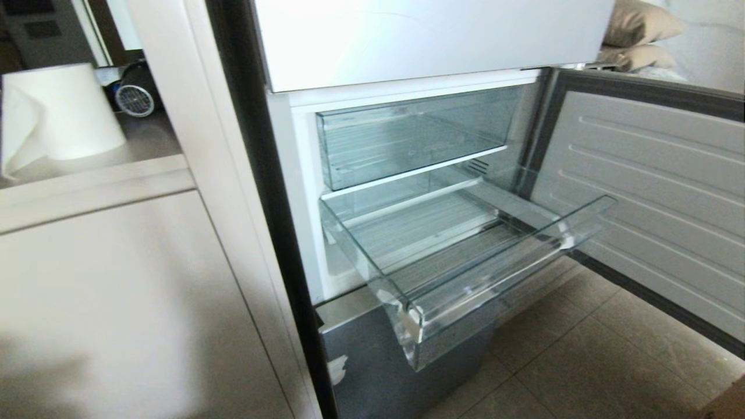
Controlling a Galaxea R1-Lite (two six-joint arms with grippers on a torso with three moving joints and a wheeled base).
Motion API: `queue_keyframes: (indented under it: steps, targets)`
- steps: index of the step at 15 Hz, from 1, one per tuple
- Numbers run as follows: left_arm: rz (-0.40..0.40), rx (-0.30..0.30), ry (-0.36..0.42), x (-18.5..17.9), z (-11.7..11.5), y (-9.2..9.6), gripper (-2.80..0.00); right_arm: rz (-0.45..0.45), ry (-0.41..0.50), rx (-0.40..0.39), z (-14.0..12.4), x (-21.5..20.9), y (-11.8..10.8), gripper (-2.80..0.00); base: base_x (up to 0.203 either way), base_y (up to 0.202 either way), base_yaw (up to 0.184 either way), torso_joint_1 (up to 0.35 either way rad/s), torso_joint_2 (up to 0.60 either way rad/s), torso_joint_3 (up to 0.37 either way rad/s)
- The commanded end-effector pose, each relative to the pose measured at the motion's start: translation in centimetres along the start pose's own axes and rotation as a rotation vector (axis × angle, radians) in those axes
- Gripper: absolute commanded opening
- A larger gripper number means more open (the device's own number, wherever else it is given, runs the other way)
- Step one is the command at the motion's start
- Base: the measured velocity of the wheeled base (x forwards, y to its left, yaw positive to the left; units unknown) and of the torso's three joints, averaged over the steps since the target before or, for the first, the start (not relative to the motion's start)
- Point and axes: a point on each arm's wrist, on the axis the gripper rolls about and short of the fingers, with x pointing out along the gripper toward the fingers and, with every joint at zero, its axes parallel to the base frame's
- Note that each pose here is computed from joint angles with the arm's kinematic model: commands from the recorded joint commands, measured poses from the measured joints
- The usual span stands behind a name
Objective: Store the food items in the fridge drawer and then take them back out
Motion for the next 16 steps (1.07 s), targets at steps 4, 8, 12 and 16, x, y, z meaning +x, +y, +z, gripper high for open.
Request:
queue_keyframes:
  steps: [4,8,12,16]
  targets:
    - [0.0,0.0,0.0,0.0,0.0,0.0,-2.8,0.002,0.001,0.021,0.0,0.0,0.0,-2.8,0.002,-0.008,0.174,0.0,0.0,0.007]
    - [0.0,0.0,0.0,0.0,0.0,0.0,-2.8,0.005,0.144,0.041,0.7,1.3,-0.1,-2.8,0.001,-0.002,0.057,0.001,0.0,-0.001]
    - [0.0,0.0,0.0,0.0,0.0,0.0,-2.8,0.093,0.417,0.044,2.4,6.2,0.1,-2.8,0.0,0.0,0.0,0.0,0.0,0.0]
    - [0.0,0.0,0.0,0.0,0.0,0.0,-2.8,0.219,0.562,0.058,2.9,12.3,1.1,-2.8,0.0,0.0,0.0,0.0,0.0,0.0]
